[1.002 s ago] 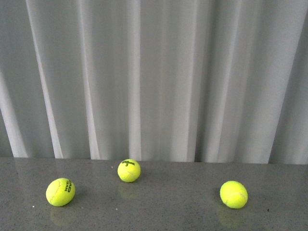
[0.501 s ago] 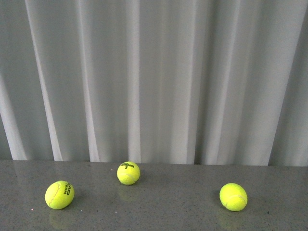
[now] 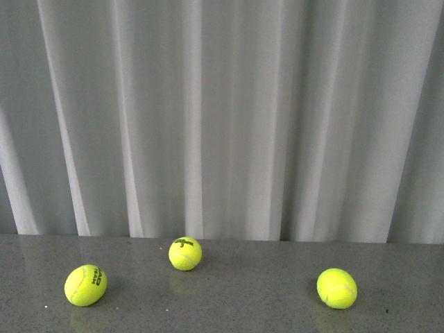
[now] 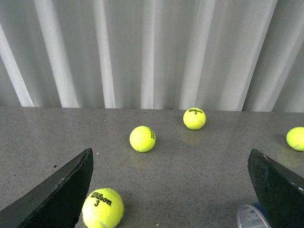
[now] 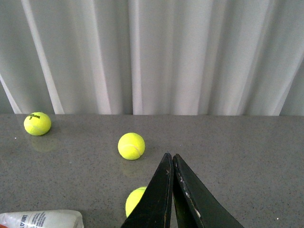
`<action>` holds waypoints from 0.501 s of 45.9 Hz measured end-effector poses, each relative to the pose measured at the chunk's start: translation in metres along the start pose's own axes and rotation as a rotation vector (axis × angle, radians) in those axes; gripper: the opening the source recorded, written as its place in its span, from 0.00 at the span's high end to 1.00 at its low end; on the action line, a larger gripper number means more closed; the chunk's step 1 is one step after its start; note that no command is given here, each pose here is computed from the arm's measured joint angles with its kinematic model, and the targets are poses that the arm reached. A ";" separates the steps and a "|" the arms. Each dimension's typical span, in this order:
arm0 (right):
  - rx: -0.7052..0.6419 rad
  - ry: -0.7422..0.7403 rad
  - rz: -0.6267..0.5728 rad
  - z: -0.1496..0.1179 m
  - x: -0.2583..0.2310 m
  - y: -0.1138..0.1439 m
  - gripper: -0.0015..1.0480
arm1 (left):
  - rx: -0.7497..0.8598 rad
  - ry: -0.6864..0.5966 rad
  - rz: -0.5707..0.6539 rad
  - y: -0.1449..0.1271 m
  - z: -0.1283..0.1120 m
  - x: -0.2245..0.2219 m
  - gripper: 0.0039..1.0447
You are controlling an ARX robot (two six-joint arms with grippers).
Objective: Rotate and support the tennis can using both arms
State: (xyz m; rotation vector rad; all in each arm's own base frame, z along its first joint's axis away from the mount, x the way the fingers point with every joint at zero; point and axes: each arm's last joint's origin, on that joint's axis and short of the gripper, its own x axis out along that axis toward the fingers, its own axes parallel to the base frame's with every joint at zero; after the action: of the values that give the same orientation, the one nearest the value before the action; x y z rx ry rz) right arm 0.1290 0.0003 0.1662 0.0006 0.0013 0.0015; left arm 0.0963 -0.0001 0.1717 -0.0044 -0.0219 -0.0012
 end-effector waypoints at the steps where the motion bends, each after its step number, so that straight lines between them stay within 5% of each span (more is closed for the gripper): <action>1: 0.000 -0.001 0.000 0.000 -0.001 0.000 0.97 | 0.000 0.000 0.000 0.000 0.000 0.000 0.06; 23: 0.000 -0.008 0.000 0.002 -0.013 0.000 0.97 | 0.000 0.000 0.000 0.000 0.000 0.000 0.06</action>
State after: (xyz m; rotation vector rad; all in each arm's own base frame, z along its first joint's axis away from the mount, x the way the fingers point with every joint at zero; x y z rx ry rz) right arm 0.1160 0.0003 0.1682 0.0006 -0.0071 0.0015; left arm 0.0963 -0.0001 0.1717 -0.0044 -0.0219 -0.0012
